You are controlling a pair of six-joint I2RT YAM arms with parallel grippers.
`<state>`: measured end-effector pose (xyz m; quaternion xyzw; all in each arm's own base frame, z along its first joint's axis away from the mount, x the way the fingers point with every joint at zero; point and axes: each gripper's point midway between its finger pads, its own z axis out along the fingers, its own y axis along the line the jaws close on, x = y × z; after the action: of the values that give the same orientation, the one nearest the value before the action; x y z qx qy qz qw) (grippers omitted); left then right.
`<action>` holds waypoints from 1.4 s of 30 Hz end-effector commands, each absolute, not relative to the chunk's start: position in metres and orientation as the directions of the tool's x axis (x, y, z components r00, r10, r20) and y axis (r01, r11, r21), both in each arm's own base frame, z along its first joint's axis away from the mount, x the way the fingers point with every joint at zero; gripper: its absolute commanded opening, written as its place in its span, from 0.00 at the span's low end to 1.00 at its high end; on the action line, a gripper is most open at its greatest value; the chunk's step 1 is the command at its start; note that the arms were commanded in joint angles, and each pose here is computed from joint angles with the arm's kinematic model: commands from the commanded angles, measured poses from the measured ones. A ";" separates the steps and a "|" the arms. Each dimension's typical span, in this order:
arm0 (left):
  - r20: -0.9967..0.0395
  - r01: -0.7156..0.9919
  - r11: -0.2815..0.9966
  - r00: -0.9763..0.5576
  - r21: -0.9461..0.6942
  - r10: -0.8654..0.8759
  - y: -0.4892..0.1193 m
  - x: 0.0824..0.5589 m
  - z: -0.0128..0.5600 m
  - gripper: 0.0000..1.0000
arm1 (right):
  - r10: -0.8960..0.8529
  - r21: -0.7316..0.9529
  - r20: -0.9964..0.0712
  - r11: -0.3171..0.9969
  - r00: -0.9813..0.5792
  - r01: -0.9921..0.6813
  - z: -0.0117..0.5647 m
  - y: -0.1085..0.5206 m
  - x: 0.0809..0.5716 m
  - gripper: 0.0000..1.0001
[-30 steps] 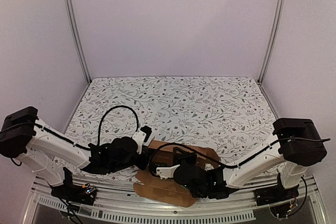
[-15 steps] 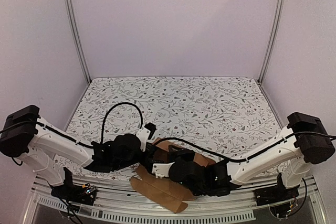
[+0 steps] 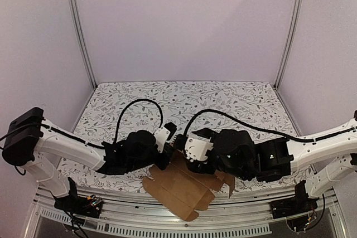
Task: Fold the paper box
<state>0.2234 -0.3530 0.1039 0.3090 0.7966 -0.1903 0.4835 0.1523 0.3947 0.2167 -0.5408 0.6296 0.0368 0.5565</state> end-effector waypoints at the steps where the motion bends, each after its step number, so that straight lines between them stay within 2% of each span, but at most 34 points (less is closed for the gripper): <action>1: -0.881 0.721 0.691 -0.295 0.049 0.370 -0.361 0.243 0.108 0.00 | -0.587 -0.398 -0.808 0.481 0.051 -0.781 0.218 0.373 0.168 0.75; 6: -0.873 0.749 0.659 -0.276 0.067 0.403 -0.370 0.262 0.102 0.00 | -0.483 -0.229 -0.866 0.616 -0.131 -0.754 0.215 0.350 0.206 0.70; 8: -0.865 0.765 0.640 -0.272 0.072 0.423 -0.377 0.263 0.095 0.00 | -0.422 -0.132 -0.879 0.663 -0.223 -0.737 0.209 0.345 0.217 0.64; 18: -0.851 0.770 0.635 -0.293 0.060 0.436 -0.387 0.267 0.067 0.00 | -0.302 0.051 -0.883 0.698 -0.359 -0.714 0.177 0.358 0.241 0.00; 25: -0.843 0.772 0.634 -0.311 0.044 0.438 -0.388 0.264 0.057 0.00 | -0.265 0.128 -0.878 0.673 -0.399 -0.729 0.158 0.379 0.244 0.00; 42: -0.848 0.760 0.650 -0.342 0.003 0.405 -0.383 0.254 0.044 0.02 | -0.220 0.191 -0.870 0.676 -0.442 -0.712 0.129 0.405 0.257 0.00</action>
<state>0.2613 -0.3876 0.0624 0.3632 0.7850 -0.2062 0.4575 0.2499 0.3947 0.1252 -0.3031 0.8067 0.2602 0.4355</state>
